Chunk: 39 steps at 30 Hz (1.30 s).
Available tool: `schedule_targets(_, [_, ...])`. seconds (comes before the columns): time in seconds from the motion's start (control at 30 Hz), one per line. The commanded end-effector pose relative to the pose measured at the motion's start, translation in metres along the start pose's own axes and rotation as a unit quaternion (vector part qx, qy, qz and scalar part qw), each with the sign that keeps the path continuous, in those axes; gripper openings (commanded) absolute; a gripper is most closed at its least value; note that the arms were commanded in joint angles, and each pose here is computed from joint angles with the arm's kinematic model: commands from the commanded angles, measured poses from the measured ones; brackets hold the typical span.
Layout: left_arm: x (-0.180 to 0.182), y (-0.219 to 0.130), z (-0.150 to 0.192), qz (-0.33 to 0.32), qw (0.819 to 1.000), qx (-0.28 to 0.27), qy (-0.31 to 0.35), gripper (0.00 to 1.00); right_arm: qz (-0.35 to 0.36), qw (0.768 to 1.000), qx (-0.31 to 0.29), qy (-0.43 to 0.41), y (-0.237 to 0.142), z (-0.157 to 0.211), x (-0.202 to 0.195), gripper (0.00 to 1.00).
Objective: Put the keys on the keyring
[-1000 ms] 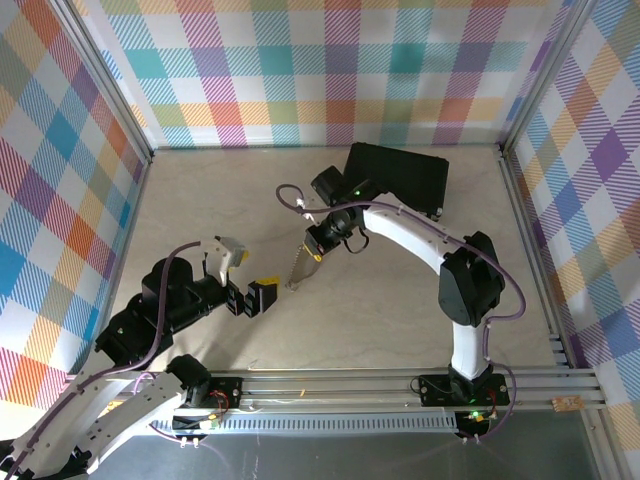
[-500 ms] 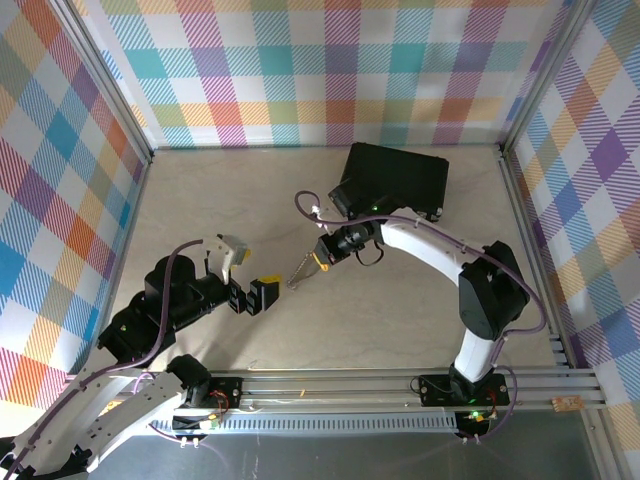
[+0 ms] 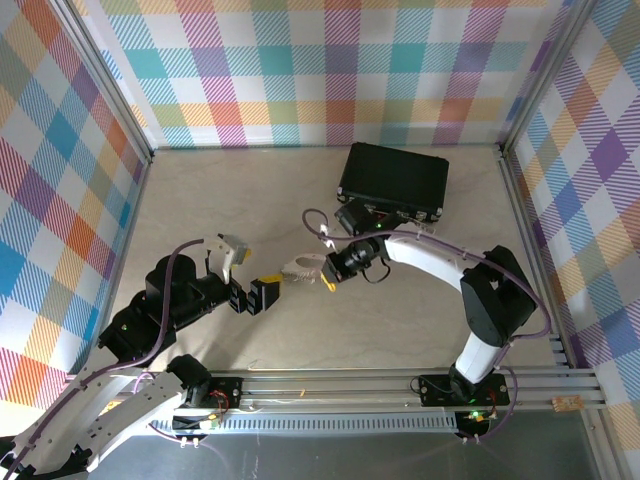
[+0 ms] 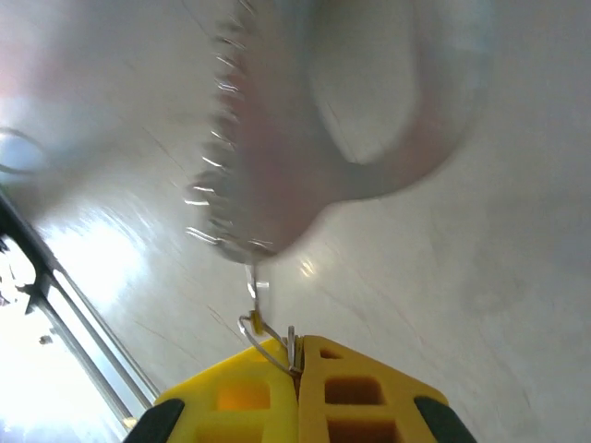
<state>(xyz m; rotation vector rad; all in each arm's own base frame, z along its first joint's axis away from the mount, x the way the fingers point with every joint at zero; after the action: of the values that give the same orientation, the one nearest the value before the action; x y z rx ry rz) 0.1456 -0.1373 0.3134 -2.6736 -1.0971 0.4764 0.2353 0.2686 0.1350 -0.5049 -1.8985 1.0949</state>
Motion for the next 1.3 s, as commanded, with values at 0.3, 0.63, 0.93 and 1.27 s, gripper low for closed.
schedule_targets(0.3, [-0.003,0.001,-0.003,0.011,1.0,-0.012,-0.004,1.0,-0.026,0.998,0.018,0.059,0.015,0.032,-0.007,0.0])
schedule_targets(0.63, [0.001,0.007,0.001,0.003,1.0,-0.013,-0.024,1.0,-0.032,0.997,0.02,0.072,0.023,0.044,-0.01,0.17])
schedule_targets(0.93, [0.028,0.011,0.01,-0.107,0.992,-0.017,-0.067,1.0,0.054,0.996,-0.036,0.059,-0.013,0.042,-0.013,0.39])
schedule_targets(1.27, [0.077,0.02,0.042,-0.305,0.946,-0.003,-0.105,1.0,0.203,0.954,-0.219,0.001,-0.093,0.03,-0.024,0.79])
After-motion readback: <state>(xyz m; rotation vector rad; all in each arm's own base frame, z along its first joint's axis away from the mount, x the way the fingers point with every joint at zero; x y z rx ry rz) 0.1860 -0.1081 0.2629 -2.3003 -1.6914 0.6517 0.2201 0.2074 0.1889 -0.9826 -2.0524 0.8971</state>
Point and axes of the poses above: each hand's point on the last joint's axis, 136 mm out from that joint toward the fingers, its own y axis out along the fingers, its own x axis along the line the jaws close on, z = x × y, the point moved 6 cm from there along -y, back along the fingers, and after that the axes turned 1 degree about -y, right-handed, at the moved point
